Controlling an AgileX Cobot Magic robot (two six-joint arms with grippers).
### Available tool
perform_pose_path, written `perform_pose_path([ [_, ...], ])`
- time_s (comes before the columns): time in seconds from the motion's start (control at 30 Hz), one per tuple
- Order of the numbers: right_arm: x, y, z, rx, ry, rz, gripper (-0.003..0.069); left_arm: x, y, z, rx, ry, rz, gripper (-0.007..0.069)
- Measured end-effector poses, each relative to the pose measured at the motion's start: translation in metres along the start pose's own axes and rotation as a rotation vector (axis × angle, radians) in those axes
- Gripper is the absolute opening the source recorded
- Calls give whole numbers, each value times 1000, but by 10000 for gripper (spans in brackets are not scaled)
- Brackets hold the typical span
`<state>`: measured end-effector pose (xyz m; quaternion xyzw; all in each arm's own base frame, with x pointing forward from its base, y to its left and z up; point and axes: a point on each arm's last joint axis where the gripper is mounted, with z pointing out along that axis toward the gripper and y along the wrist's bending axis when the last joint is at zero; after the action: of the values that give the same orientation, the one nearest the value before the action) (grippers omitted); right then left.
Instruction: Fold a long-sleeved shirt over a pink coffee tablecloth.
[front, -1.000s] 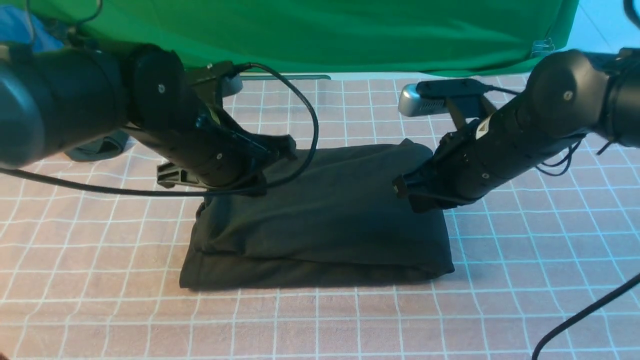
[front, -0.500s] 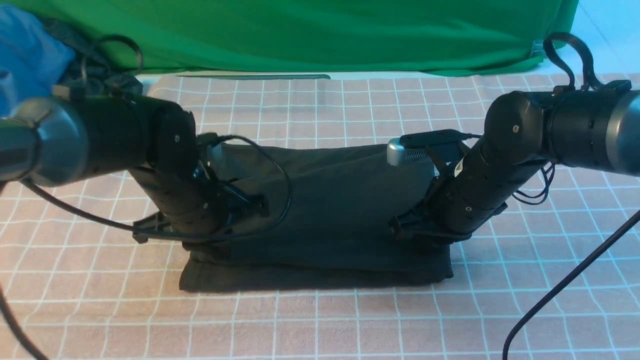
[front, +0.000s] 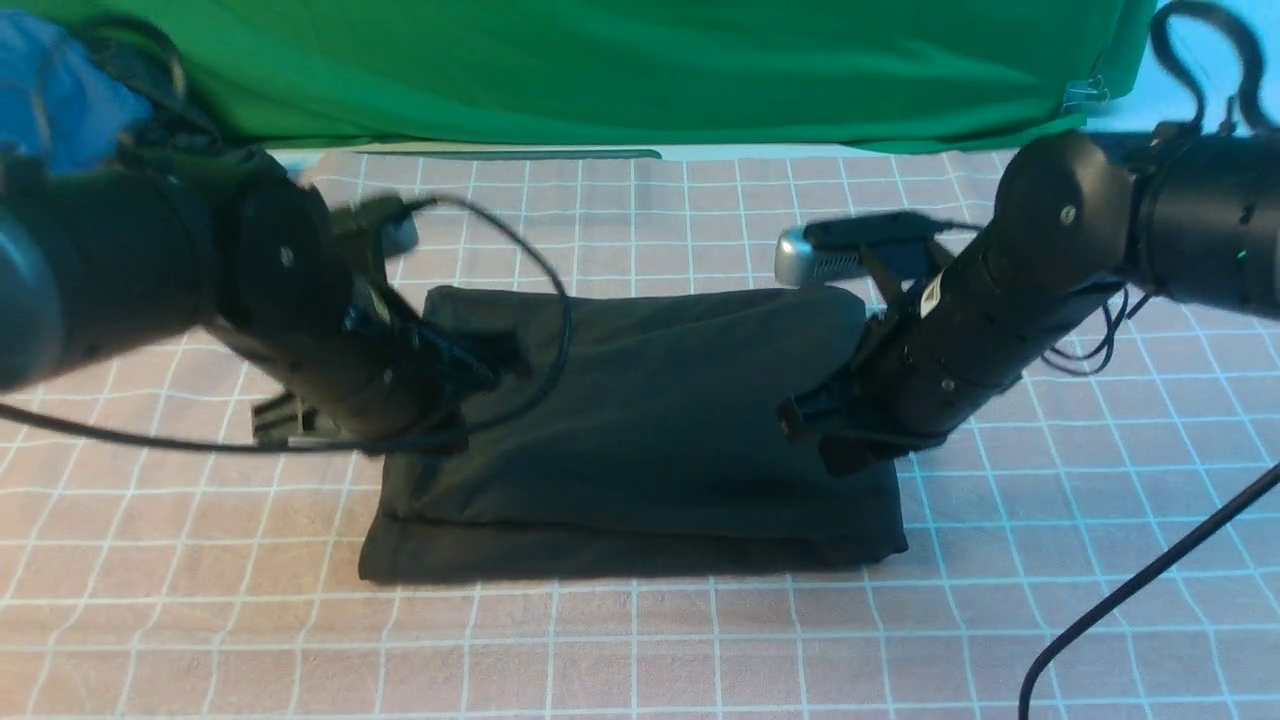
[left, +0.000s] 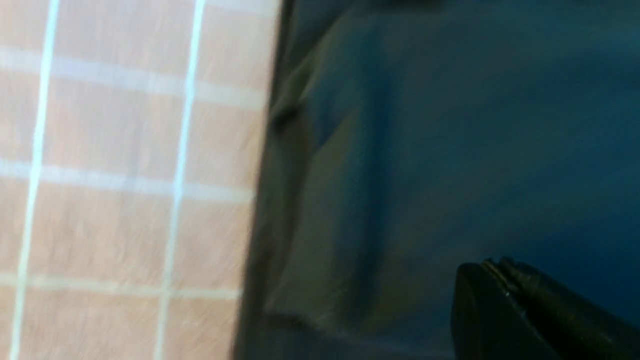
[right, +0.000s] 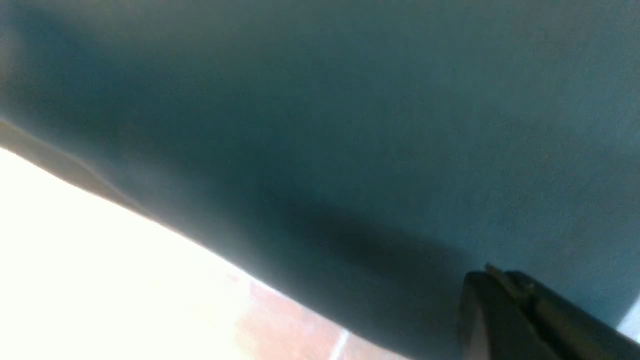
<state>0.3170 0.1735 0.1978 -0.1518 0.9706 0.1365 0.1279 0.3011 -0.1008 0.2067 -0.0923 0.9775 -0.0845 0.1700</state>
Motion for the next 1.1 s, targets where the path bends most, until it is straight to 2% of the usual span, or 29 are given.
perform_pose_path([
  [0.17,14,-8,22,28,84,-20,36,18,11,29,-54,90,2,13],
  [0.37,16,-6,-7,48,35,-73,36,14,9,1,-22,10,18,13],
  [0.47,15,0,-47,56,-72,-110,36,11,8,-34,19,-94,37,13],
  [0.6,29,8,-134,99,-322,-170,36,19,12,-101,100,-260,46,13],
  [0.63,30,8,-138,98,-333,-171,36,20,13,-104,102,-266,47,13],
  [0.77,64,13,-218,116,-586,-216,36,45,25,-157,176,-416,67,13],
  [0.8,64,13,-218,118,-587,-217,36,47,27,-162,183,-430,66,13],
  [0.87,89,14,-258,134,-746,-237,36,66,37,-183,221,-504,67,13],
  [1.1,163,5,-328,209,-1091,-261,36,126,70,-206,301,-658,66,13],
])
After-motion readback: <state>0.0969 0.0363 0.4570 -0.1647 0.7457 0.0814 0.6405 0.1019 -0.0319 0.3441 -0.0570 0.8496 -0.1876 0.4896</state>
